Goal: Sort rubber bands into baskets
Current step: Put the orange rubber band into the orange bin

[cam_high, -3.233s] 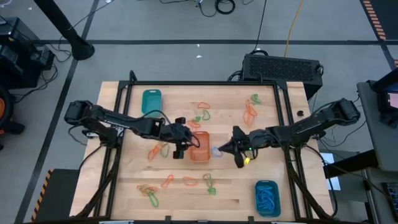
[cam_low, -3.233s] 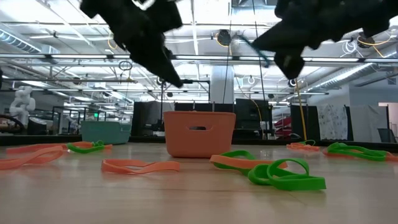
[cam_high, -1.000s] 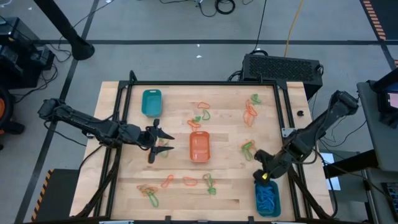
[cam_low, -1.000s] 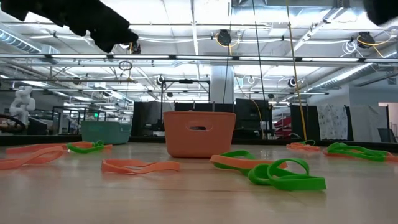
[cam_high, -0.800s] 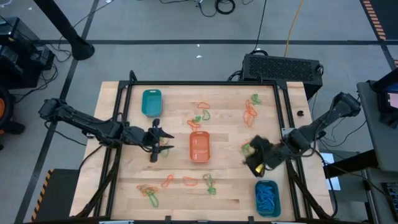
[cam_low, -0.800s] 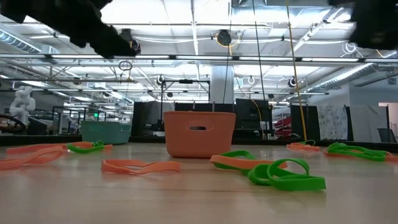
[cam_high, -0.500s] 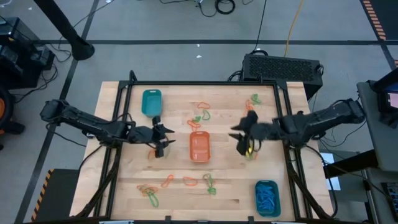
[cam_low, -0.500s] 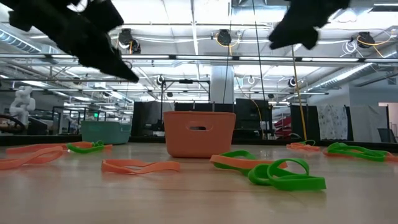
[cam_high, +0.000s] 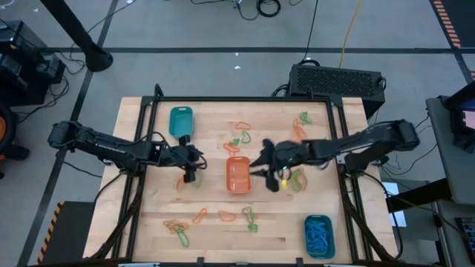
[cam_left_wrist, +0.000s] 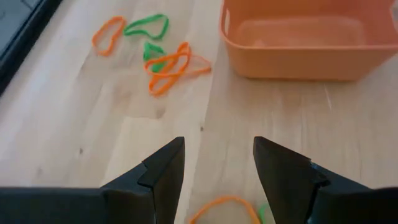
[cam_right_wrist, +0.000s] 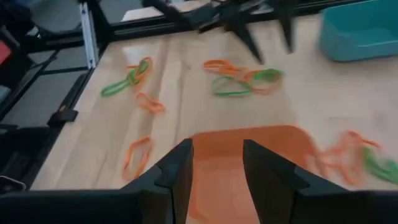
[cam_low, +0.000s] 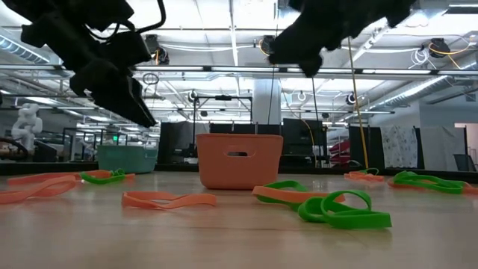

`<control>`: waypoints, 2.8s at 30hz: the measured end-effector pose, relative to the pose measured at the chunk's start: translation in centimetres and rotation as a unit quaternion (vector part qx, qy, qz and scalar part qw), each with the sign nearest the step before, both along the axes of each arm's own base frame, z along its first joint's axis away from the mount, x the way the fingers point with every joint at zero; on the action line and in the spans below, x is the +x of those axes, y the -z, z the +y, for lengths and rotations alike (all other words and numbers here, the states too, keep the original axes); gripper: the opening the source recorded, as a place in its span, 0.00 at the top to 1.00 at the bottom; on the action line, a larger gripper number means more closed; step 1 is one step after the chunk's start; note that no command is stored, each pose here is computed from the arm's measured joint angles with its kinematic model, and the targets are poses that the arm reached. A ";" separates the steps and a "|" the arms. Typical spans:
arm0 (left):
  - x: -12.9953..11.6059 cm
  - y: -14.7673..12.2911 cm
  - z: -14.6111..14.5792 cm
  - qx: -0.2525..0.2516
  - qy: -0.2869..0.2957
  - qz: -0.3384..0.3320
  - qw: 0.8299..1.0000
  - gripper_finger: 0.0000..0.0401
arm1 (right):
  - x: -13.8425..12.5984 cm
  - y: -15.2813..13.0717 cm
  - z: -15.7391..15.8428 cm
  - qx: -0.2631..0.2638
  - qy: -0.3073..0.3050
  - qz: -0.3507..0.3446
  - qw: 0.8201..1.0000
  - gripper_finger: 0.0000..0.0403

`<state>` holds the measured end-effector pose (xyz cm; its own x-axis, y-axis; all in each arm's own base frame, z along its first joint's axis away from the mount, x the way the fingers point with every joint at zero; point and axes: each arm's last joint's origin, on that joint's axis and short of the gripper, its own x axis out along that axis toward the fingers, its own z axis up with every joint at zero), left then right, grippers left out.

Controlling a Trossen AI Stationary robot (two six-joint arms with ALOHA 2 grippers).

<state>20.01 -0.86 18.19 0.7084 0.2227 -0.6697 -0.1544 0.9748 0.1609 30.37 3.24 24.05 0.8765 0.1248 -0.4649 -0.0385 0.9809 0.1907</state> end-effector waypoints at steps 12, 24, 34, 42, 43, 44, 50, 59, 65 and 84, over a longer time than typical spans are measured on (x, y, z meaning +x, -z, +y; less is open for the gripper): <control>0.4 -0.4 0.2 0.016 0.051 -0.017 0.998 0.51 | 7.8 7.9 5.0 -0.086 -0.099 0.005 0.991 0.67; 0.4 -0.4 -0.1 -0.022 0.074 -0.020 0.997 0.51 | 10.7 9.7 10.1 -0.104 -0.174 0.075 0.976 0.67; 0.8 -0.8 0.1 0.005 0.083 -0.043 0.996 0.51 | 10.1 12.4 12.6 -0.107 -0.215 0.099 0.966 0.67; 0.7 -1.1 0.2 0.006 0.076 -0.051 0.996 0.51 | 10.1 14.1 13.1 -0.111 -0.189 0.115 0.969 0.67; 0.6 -1.3 0.2 0.006 0.076 -0.055 0.996 0.51 | 10.1 14.0 13.1 -0.112 -0.185 0.115 0.970 0.68; 0.5 -1.4 0.2 0.006 0.076 -0.058 0.995 0.51 | 10.1 13.9 13.1 -0.114 -0.180 0.114 0.970 0.68; 0.2 -1.9 0.2 0.006 0.076 -0.069 0.995 0.51 | 9.8 12.8 12.6 -0.133 -0.163 0.120 0.970 0.84; 0.1 -1.8 0.2 0.005 0.076 -0.060 0.995 0.51 | 9.2 9.4 12.3 -0.132 -0.166 0.105 0.972 0.99; -0.1 -1.6 0.3 0.008 0.078 -0.047 0.996 0.51 | 7.7 2.9 11.4 -0.124 -0.123 0.052 0.983 1.00; -0.7 -2.0 0.4 0.022 0.065 -0.047 0.997 0.51 | 4.4 -0.5 5.5 -0.194 -0.014 0.171 0.966 1.00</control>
<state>19.31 -0.45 20.15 0.7919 0.1526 -0.5913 -0.0437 0.9800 0.1943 34.77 8.76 24.57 0.6624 -0.0964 -0.7430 -0.0653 0.9805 -0.1854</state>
